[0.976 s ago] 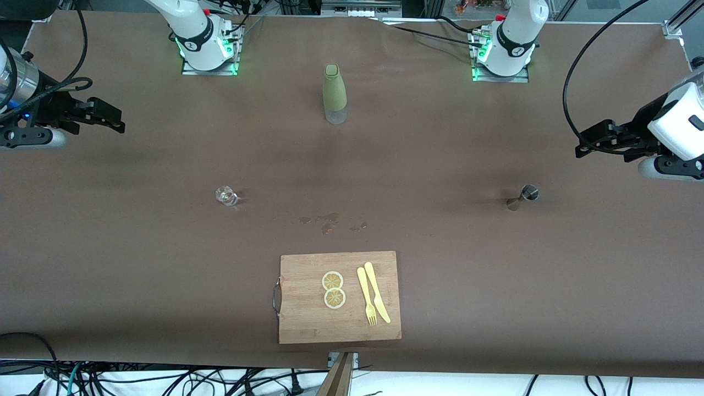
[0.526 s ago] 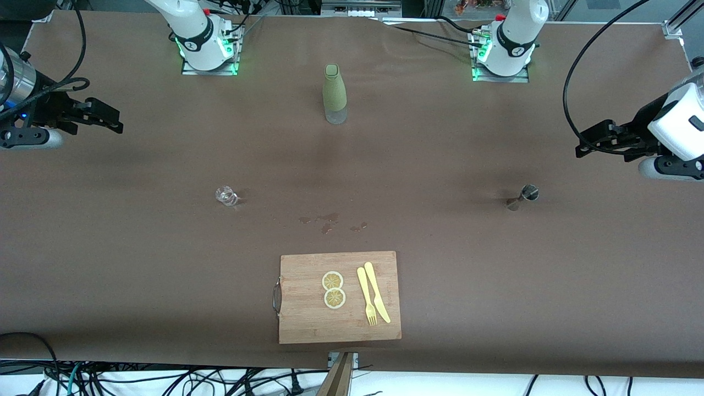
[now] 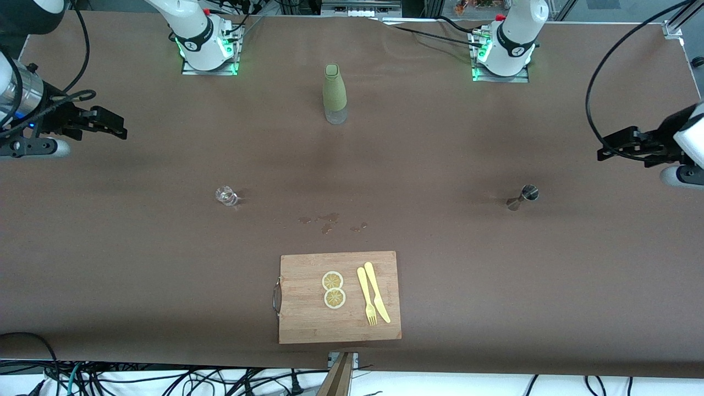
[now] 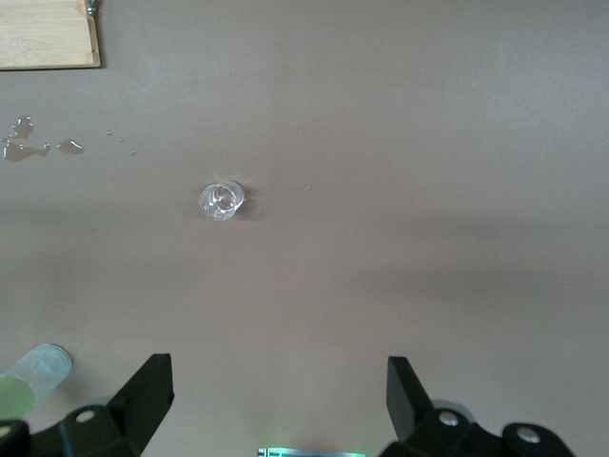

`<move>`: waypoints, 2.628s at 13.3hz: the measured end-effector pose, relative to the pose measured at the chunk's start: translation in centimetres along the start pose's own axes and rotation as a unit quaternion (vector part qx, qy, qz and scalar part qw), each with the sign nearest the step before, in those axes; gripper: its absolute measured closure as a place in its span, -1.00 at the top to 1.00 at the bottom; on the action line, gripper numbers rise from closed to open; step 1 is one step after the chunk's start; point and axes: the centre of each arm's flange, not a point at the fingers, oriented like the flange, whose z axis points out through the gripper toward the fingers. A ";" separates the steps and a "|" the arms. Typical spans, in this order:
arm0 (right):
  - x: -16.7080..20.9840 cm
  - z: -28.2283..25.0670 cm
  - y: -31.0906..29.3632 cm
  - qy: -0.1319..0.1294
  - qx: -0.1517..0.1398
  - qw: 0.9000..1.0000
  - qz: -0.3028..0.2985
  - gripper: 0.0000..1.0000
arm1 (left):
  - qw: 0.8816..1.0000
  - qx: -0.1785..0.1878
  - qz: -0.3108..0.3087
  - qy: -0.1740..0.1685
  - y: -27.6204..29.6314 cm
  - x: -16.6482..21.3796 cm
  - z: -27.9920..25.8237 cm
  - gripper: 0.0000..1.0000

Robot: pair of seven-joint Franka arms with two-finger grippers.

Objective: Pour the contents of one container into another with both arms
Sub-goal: 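Reach the right gripper to the glass cup while the left gripper reaches the jigger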

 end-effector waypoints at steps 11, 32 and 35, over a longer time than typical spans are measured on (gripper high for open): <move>4.3 8.1 0.2 -0.030 0.118 0.943 -0.308 1.00 | 0.877 -0.306 0.342 0.144 -19.8 1.4 21.5 1.00; 3.2 46.3 7.0 0.380 0.348 0.629 -0.583 1.00 | 0.561 -0.387 0.539 0.495 -18.6 0.6 50.7 1.00; 2.9 48.4 5.2 0.395 0.363 0.612 -0.581 1.00 | 0.552 -0.398 0.536 0.499 -17.4 -0.1 51.9 1.00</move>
